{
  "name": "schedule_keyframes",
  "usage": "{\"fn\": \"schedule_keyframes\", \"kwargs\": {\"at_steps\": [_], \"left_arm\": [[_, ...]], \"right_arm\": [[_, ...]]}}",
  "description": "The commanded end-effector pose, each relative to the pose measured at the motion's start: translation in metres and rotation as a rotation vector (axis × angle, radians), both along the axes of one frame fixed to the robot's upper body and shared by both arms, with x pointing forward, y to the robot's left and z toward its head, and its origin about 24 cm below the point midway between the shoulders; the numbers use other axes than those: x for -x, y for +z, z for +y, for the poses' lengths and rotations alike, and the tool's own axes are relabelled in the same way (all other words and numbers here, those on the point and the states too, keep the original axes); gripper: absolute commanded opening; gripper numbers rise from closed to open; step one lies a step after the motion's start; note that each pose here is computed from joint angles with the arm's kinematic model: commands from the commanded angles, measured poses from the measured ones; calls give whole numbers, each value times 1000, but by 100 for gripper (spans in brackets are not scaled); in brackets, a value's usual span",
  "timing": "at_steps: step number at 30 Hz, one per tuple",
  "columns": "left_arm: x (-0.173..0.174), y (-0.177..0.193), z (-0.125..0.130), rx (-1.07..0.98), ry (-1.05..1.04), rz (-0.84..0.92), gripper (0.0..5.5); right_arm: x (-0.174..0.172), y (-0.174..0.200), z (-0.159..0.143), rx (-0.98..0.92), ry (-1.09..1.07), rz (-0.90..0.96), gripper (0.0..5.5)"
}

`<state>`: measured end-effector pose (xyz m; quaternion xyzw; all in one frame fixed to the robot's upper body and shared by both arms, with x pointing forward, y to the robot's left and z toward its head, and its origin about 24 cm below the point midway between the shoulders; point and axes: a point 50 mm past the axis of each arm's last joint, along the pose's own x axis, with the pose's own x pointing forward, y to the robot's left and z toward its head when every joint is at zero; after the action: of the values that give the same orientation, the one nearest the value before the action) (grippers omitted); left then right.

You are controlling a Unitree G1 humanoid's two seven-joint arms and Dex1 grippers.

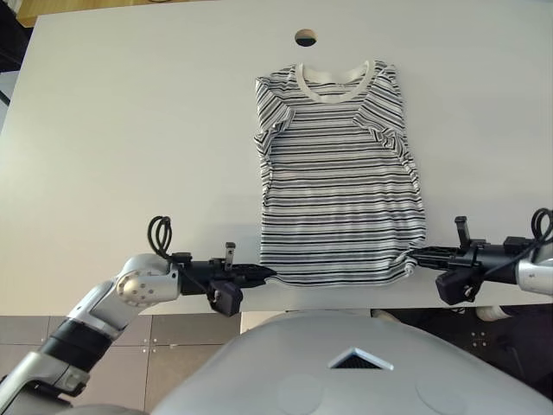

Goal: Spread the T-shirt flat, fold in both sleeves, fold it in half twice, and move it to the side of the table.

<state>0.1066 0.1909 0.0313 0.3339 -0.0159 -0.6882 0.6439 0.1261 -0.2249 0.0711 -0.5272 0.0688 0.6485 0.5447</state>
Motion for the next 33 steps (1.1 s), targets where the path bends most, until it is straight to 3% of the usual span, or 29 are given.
{"fn": "schedule_keyframes", "kwargs": {"at_steps": [1,9,14,19,25,33], "left_arm": [[17,9,3,34,14,84,12],[19,20,-1,71,13,80,12],[-64,24,-2,154,366,-289,12],[-134,9,-14,161,613,-447,12],[-207,14,-32,163,752,-563,12],[-233,18,-26,101,792,-612,12]], "right_arm": [[12,3,6,-120,-67,45,10],[10,14,11,-237,-107,30,10],[-51,25,19,-460,-319,-300,10],[-133,17,12,-575,-672,-615,10],[-198,-4,43,-634,-815,-704,10],[-217,-19,58,-591,-806,-704,10]]}}
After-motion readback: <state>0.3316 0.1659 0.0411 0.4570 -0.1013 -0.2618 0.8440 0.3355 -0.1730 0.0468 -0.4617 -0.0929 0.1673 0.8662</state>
